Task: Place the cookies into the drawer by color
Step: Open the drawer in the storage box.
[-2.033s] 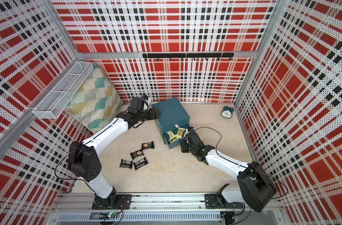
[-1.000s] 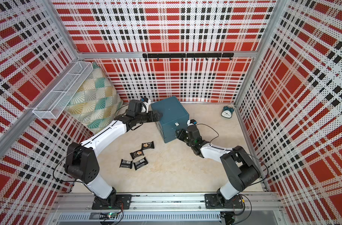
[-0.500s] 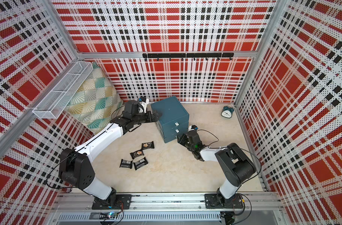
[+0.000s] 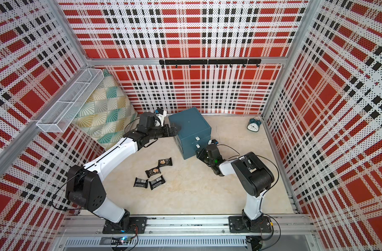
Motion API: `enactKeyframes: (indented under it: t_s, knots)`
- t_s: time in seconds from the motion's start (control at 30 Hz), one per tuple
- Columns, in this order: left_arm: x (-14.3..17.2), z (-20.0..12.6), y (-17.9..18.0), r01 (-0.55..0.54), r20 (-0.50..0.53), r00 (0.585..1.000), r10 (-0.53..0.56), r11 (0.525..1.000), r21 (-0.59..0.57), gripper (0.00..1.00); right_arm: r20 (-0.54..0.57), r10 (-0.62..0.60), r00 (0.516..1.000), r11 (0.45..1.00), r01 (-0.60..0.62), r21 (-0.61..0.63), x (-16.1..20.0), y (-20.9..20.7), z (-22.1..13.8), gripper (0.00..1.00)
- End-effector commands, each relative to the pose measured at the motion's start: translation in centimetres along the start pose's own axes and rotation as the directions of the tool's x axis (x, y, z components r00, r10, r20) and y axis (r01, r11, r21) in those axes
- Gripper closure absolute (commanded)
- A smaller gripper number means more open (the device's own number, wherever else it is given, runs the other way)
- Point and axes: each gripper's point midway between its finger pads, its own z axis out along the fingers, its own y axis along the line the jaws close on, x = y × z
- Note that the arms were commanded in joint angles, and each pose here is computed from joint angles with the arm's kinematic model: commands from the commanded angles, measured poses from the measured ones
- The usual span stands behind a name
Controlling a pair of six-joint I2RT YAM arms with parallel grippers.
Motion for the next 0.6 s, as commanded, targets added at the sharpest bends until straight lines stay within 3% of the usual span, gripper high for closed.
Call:
enactKeyframes:
  t_s: [0.0, 0.2, 0.33, 0.57]
  knots:
    - [-0.7, -0.7, -0.6, -0.009, 0.029, 1.0, 0.008, 1.0, 0.021, 0.01, 0.031, 0.013, 0.999, 0.999, -0.012, -0.049, -1.0, 1.4, 0.3, 0.64]
    - [-0.6, -0.7, -0.6, -0.01, 0.028, 1.0, 0.009, 1.0, 0.023, 0.01, 0.036, 0.021, 0.999, 0.999, -0.02, -0.038, -1.1, 1.1, 0.6, 0.65]
    - [-0.6, -0.7, -0.5, -0.008, 0.028, 1.0, 0.008, 1.0, 0.019, 0.01, 0.04, 0.027, 0.999, 0.999, -0.026, -0.021, -1.0, 0.6, 0.4, 0.84]
    - [-0.5, -0.5, -0.3, -0.007, 0.024, 1.0, 0.007, 1.0, 0.014, 0.01, 0.049, 0.033, 0.998, 0.999, -0.034, 0.013, -0.5, -0.6, -1.3, 1.0]
